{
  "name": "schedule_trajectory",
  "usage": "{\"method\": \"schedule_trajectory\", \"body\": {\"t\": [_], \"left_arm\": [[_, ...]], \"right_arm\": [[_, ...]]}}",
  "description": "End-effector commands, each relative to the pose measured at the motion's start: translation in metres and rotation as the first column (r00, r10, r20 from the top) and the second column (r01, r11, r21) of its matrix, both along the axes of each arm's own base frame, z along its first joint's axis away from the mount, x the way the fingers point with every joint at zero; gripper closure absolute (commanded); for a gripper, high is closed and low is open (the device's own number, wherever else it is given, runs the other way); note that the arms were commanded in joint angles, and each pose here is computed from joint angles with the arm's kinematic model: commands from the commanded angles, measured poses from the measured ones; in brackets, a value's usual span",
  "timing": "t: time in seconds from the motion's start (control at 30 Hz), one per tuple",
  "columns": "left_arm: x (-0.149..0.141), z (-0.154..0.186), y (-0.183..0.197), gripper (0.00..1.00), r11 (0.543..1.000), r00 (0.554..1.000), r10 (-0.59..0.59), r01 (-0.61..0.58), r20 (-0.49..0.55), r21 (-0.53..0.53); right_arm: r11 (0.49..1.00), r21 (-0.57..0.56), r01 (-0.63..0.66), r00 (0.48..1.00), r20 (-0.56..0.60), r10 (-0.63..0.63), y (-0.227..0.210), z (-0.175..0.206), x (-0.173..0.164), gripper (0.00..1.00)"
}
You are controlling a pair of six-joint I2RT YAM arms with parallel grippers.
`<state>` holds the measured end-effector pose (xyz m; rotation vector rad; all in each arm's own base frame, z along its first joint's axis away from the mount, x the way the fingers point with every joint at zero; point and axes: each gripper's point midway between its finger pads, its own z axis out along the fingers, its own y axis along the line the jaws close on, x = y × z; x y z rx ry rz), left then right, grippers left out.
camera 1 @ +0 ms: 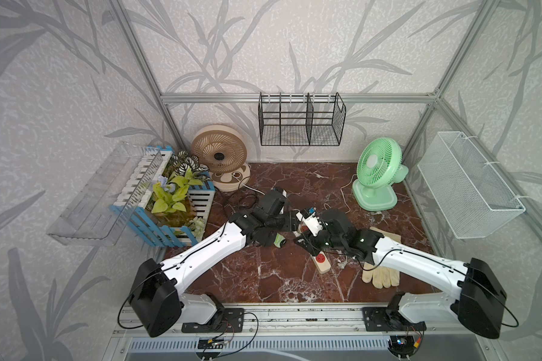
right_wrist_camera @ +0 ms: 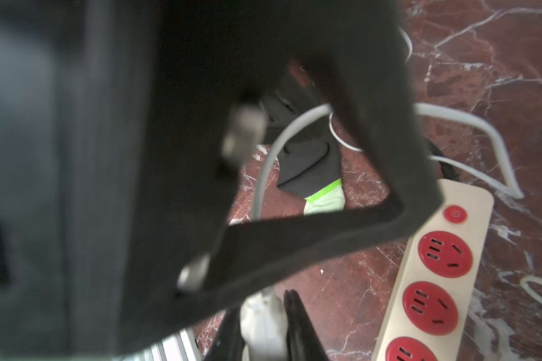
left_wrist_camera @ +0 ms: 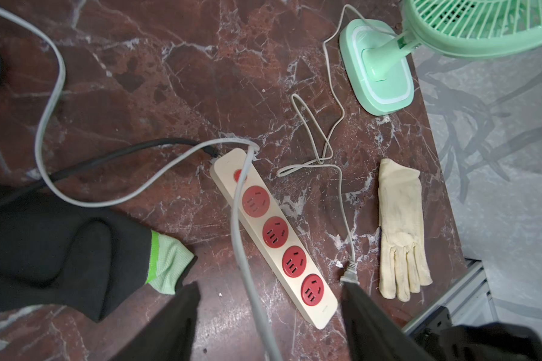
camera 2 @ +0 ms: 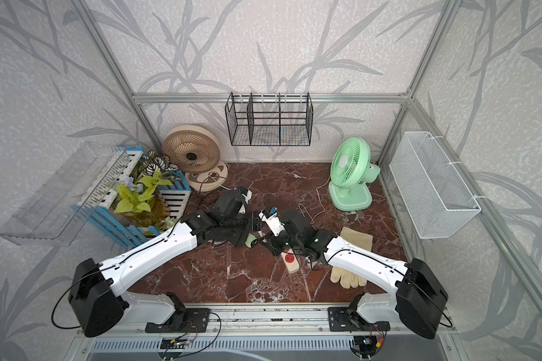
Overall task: Plug the desk fan into the power strip
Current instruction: Pick up the plug from the center of the board.
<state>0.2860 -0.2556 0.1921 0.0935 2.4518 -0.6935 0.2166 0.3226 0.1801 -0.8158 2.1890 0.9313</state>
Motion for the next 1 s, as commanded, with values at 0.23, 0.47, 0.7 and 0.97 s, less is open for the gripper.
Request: {"method": "schedule_trajectory", "body": {"t": [0.23, 0.47, 0.7, 0.97], "left_arm": [[-0.002, 0.047, 0.049, 0.00, 0.978, 0.938, 0.182, -0.142, 0.294, -0.152], [0.009, 0.006, 0.036, 0.00, 0.987, 0.933, 0.147, -0.118, 0.329, -0.108], [0.040, -0.017, -0.001, 0.00, 0.996, 0.918, 0.067, -0.084, 0.392, 0.027], [0.064, -0.019, -0.048, 0.00, 1.000, 0.894, 0.006, -0.017, 0.448, 0.020]], "right_arm": [[0.967, 0.085, 0.240, 0.963, -0.149, -0.226, -0.061, 0.025, 0.028, 1.00], [0.943, 0.245, 0.225, 0.961, -0.219, -0.172, -0.066, 0.070, 0.023, 1.00], [0.922, 0.351, 0.165, 0.967, -0.242, -0.081, -0.062, 0.101, 0.006, 1.00], [0.911, 0.384, 0.154, 0.964, -0.259, -0.054, -0.064, 0.110, -0.003, 1.00]]}}
